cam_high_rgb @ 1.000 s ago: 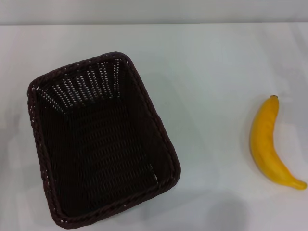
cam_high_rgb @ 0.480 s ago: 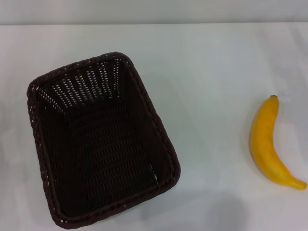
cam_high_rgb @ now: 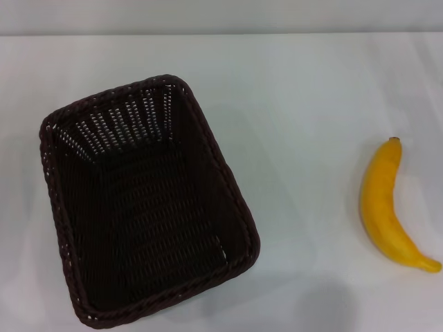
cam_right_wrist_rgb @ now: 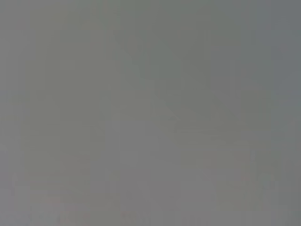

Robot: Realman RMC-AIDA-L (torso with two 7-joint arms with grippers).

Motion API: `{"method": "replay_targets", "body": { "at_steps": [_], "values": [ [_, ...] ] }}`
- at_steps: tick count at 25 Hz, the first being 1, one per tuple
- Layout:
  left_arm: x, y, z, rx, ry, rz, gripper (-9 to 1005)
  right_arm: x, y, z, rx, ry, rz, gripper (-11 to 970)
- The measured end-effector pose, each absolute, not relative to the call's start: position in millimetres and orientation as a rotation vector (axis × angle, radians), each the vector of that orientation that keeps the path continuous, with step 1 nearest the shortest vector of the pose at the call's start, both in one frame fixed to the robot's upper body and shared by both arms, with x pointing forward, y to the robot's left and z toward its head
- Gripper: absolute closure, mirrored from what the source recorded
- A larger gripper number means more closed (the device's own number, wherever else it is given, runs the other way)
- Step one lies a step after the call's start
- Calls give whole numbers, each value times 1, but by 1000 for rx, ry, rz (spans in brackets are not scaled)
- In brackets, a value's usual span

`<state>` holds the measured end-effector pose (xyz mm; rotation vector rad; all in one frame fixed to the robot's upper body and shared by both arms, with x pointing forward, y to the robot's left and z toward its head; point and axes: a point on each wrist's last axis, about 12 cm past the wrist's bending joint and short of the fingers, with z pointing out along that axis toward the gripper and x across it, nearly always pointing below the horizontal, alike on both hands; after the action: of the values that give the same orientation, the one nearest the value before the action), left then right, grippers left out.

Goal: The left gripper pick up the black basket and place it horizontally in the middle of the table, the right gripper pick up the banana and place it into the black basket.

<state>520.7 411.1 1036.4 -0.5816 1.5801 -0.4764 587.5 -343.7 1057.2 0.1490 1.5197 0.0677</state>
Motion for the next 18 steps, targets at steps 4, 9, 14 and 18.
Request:
{"method": "replay_targets", "body": {
  "at_steps": [4, 9, 14, 18],
  "values": [
    [554, 417, 1074, -463, 1657, -673, 123, 589, -343, 1058, 147, 1516, 69, 83],
    [599, 399, 1119, -206, 1825, -827, 123, 590, -342, 1060, 145, 1513, 73, 83],
    [640, 368, 1157, 79, 2043, -823, 124, 593, -339, 1061, 142, 1510, 79, 83],
    [668, 335, 1191, 361, 2128, -741, 124, 593, -339, 1061, 141, 1510, 81, 83]
  ]
}}
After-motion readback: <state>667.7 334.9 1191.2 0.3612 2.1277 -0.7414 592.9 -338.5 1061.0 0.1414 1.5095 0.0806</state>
